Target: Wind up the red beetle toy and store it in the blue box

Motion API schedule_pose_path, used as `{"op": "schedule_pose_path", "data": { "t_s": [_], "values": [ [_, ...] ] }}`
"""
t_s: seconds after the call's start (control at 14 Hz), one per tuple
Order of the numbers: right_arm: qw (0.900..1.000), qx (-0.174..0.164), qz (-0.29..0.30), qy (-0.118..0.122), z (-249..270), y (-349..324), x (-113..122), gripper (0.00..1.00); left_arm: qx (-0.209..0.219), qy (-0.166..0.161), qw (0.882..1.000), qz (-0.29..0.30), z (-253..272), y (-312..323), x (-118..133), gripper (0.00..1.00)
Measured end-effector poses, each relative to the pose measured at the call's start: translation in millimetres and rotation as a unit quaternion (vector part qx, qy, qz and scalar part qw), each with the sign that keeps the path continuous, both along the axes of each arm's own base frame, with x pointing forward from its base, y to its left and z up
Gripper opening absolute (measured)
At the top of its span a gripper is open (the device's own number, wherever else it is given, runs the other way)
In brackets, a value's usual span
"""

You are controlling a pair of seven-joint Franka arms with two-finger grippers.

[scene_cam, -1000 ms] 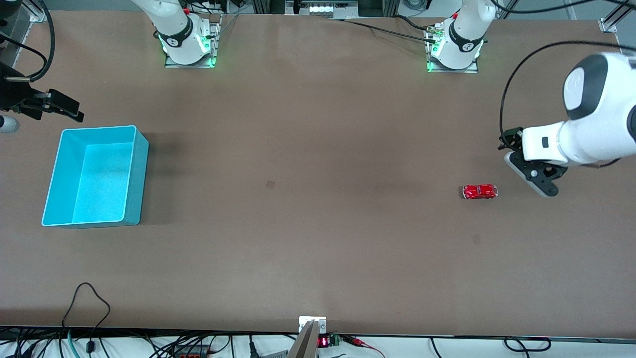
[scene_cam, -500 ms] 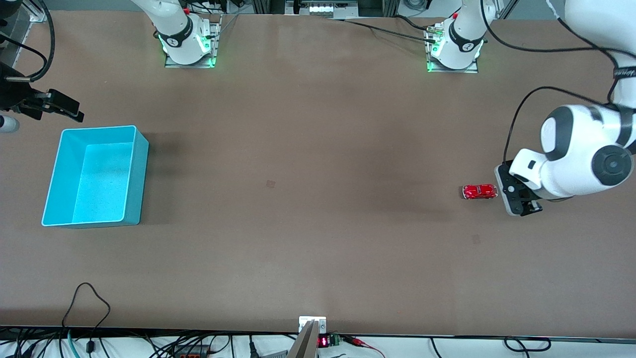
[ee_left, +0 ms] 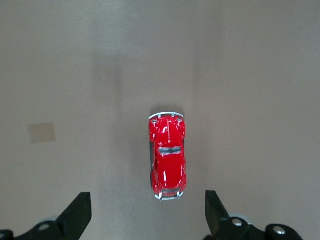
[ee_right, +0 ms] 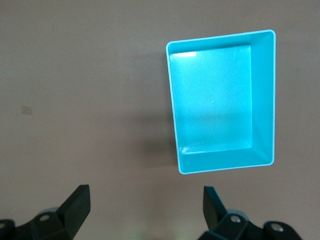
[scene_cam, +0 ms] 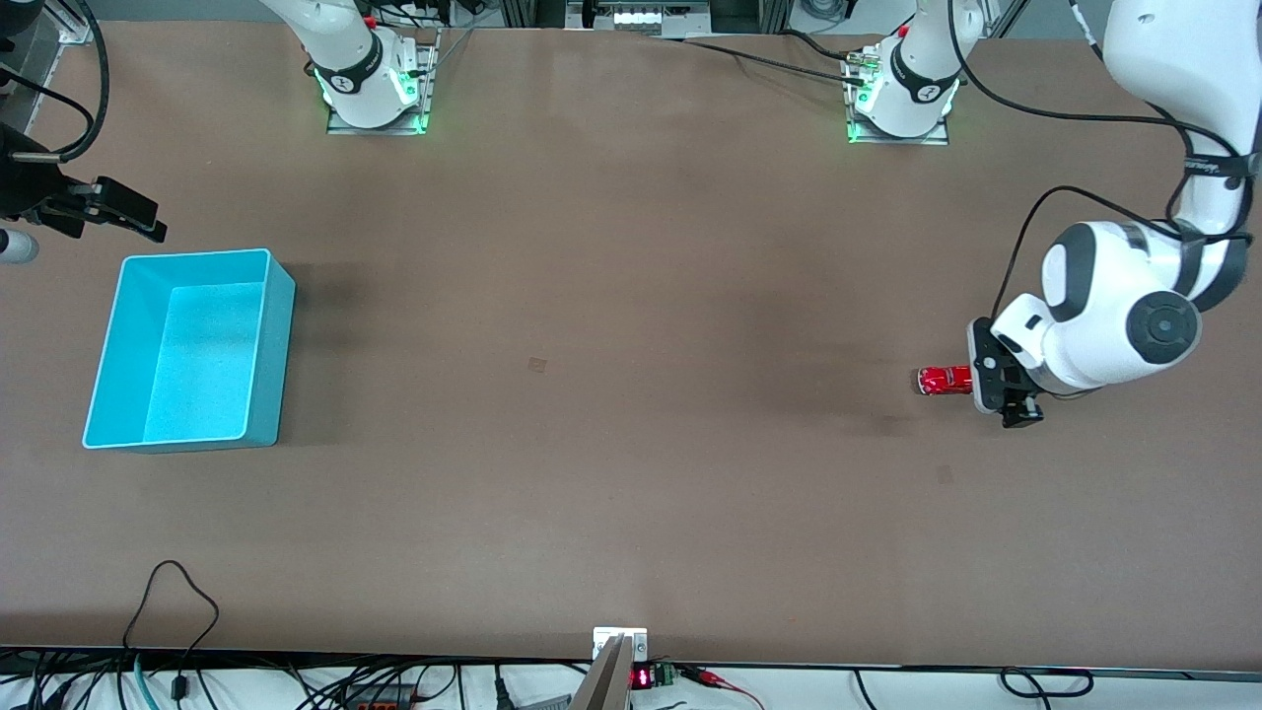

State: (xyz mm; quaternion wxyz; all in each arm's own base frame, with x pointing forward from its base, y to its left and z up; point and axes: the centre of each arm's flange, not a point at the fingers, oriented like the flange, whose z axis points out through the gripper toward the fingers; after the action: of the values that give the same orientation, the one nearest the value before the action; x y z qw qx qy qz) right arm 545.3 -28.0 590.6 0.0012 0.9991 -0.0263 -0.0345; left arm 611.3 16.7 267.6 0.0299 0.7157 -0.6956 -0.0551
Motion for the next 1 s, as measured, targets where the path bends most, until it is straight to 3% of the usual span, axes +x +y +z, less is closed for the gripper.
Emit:
{"op": "schedule_pose_path", "data": {
  "t_s": [0.21,0.5,0.79,1.0],
  "values": [
    [1.000,0.000,0.000,0.000,0,0,0,1.00,-0.003,-0.002,1.000,-0.013,-19,-1,-11,1.00],
    [1.000,0.000,0.000,0.000,0,0,0,1.00,-0.006,-0.031,0.999,-0.019,-50,-2,-30,1.00],
    [1.000,0.000,0.000,0.000,0,0,0,1.00,-0.009,-0.034,0.999,-0.036,-71,-1,-42,0.92],
    [1.000,0.000,0.000,0.000,0,0,0,1.00,-0.011,-0.034,0.998,-0.054,-71,1,-42,0.59]
  ]
}}
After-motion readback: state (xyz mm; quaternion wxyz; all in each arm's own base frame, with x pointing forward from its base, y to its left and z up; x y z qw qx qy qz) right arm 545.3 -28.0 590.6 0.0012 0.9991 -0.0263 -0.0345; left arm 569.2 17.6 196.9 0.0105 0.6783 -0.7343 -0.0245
